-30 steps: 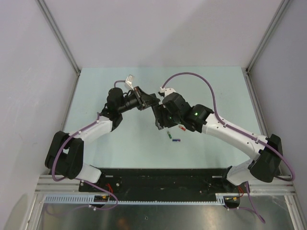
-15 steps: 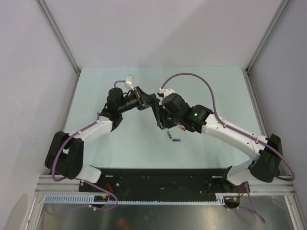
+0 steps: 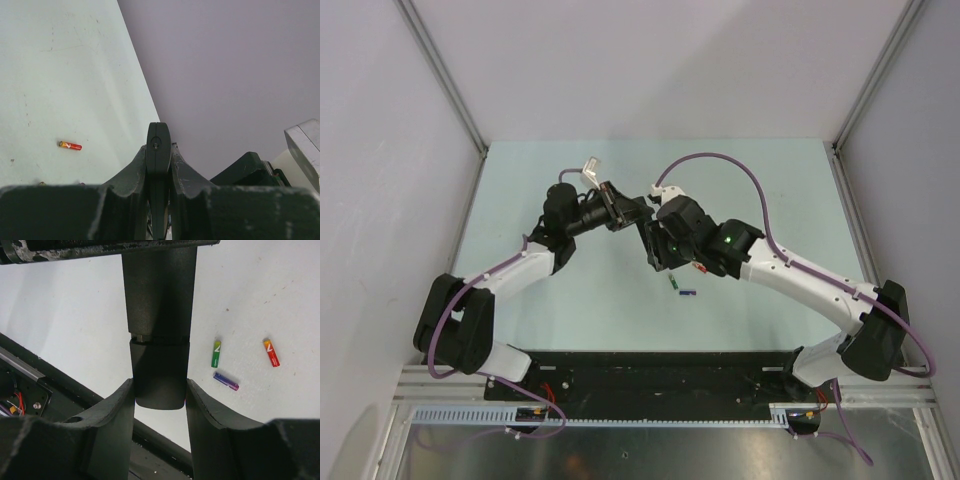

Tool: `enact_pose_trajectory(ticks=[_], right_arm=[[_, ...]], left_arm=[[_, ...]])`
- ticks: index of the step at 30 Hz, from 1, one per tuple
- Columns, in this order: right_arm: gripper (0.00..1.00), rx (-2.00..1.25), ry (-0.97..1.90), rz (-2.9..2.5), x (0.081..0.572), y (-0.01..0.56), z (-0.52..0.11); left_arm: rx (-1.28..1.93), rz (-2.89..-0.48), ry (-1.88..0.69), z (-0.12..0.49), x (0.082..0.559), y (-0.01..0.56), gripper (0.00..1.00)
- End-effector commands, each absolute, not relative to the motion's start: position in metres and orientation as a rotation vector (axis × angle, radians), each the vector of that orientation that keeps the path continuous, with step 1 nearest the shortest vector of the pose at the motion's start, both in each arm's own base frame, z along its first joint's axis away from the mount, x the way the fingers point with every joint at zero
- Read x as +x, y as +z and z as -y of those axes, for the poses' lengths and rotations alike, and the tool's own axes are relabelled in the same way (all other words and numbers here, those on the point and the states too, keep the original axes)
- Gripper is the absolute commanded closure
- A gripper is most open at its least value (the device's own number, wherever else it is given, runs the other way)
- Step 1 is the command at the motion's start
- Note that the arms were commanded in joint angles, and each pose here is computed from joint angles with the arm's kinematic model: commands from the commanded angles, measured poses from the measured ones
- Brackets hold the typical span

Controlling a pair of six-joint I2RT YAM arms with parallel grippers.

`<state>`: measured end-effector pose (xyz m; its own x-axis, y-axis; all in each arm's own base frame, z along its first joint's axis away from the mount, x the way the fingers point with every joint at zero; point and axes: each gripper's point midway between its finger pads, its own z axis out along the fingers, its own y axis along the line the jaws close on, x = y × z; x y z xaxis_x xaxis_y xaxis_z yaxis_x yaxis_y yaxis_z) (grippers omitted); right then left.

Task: Load the batteries into the remote control
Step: Remove the battery cover from the remote control.

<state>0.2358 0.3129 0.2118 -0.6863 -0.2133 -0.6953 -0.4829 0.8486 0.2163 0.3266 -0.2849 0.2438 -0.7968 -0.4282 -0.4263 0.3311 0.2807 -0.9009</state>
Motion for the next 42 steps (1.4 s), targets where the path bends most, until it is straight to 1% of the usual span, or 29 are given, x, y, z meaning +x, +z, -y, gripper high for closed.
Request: enact_pose_trajectory(ticks=[1, 20, 30, 39, 42], right_arm=[[1.00, -0.493, 0.508, -2.285, 0.232, 0.238, -0.305], [1.00, -0.516, 0.510, -2.309, 0.210, 0.235, -0.300], [1.00, -0.422, 0.575, -2.158, 0.224, 0.272, -0.301], [1.00, -0.374, 0.614, -2.116, 0.223, 0.285, -0.296], [1.00, -0.345, 0.571, -2.149, 0.230, 0.277, -0.287]], left_arm=[[-0.033, -1.858, -1.542, 0.281, 0.331, 0.263, 1.00], [-0.048, -1.849, -1.517, 0.277, 0.343, 0.268, 1.00], [-0.080, -1.883, -1.527, 0.274, 0.336, 0.256, 1.00], [-0.091, -1.913, -1.535, 0.275, 0.333, 0.245, 1.00], [-0.085, -1.906, -1.527, 0.274, 0.333, 0.246, 1.00]])
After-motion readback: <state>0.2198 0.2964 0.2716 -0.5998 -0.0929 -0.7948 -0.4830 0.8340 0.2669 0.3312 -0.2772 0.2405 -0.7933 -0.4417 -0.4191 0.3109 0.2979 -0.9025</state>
